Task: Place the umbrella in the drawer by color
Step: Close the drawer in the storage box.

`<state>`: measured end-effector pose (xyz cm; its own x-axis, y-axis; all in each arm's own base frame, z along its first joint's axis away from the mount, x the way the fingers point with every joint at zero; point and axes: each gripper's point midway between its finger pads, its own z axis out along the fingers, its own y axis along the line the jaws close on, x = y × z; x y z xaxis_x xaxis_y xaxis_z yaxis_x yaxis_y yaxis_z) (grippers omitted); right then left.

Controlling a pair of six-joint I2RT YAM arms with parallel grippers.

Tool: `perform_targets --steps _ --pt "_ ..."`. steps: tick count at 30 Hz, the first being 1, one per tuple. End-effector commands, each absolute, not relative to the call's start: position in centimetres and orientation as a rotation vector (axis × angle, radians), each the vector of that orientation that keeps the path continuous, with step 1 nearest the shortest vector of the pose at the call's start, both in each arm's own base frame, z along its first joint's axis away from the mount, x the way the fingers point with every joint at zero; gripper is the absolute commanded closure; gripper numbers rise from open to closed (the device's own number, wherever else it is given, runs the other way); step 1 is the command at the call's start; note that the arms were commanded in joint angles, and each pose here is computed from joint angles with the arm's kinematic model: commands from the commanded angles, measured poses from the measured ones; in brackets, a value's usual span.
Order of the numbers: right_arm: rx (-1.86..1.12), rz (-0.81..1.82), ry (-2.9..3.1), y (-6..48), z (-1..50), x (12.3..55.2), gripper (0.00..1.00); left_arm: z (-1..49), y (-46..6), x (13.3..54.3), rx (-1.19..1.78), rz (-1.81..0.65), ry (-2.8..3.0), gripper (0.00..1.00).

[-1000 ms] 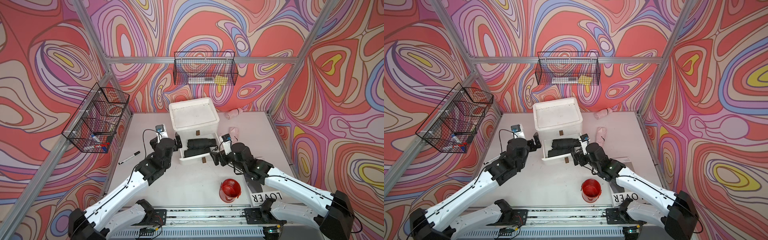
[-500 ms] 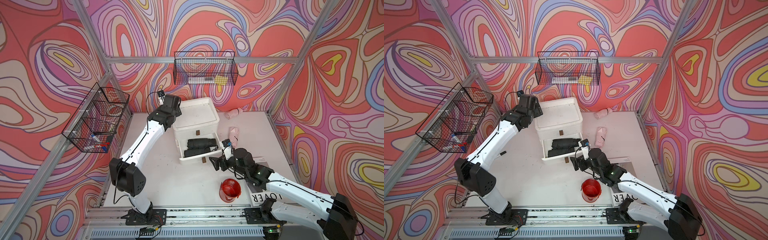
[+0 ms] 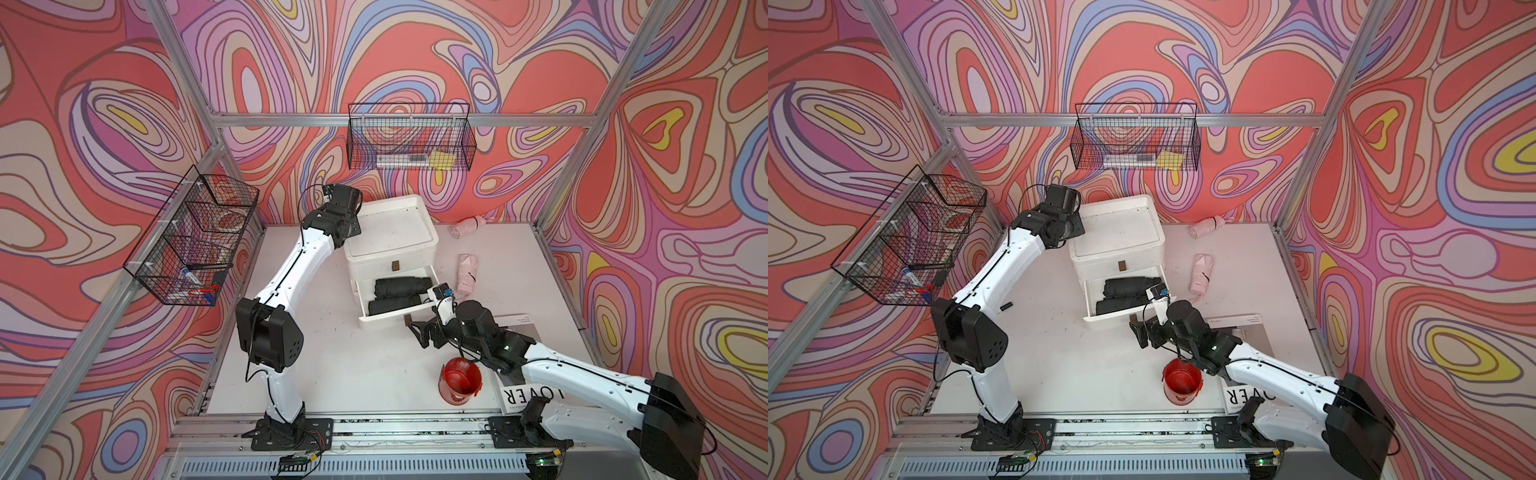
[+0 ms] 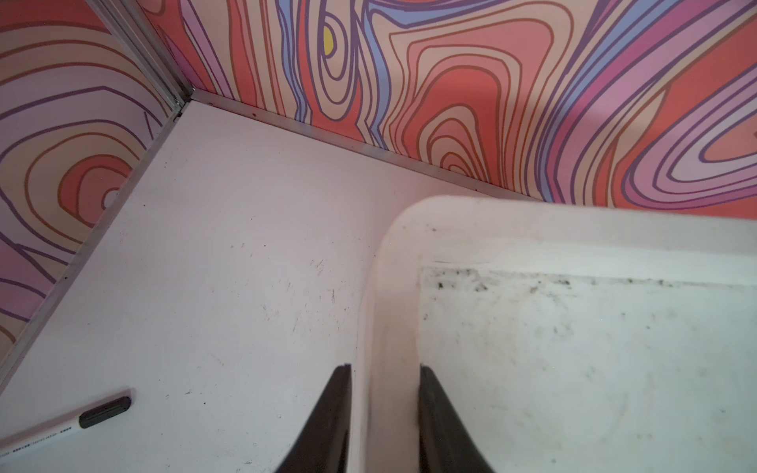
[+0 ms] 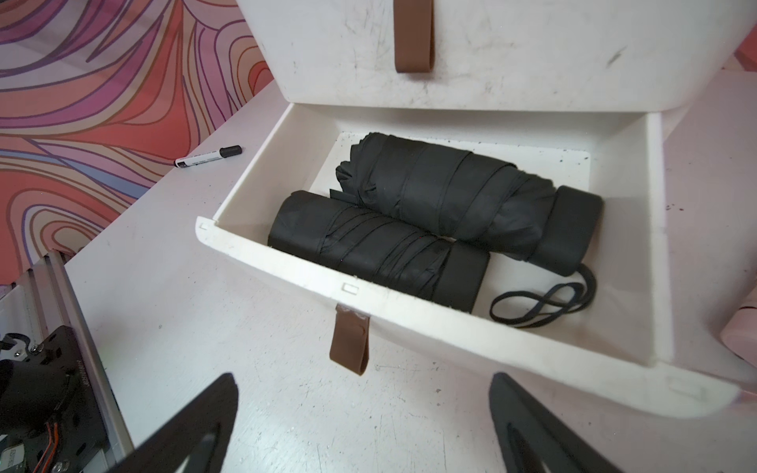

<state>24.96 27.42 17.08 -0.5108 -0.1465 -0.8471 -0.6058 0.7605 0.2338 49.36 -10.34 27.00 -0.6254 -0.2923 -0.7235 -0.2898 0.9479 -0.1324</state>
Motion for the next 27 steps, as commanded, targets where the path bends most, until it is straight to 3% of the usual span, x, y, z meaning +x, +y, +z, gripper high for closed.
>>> perform_targets --steps 1,9,27 --pt "-0.501 0.665 2.078 29.0 17.1 25.4 0.02 23.1 -9.3 47.0 -0.493 0.066 2.439 0.81" --pt "-0.357 0.744 2.106 31.6 16.3 26.6 0.02 21.7 -9.5 44.4 -0.661 -0.002 2.506 0.95" --pt "-0.462 0.59 1.982 33.5 18.0 29.8 0.02 23.7 -12.2 44.1 -0.447 -0.126 2.465 1.0"
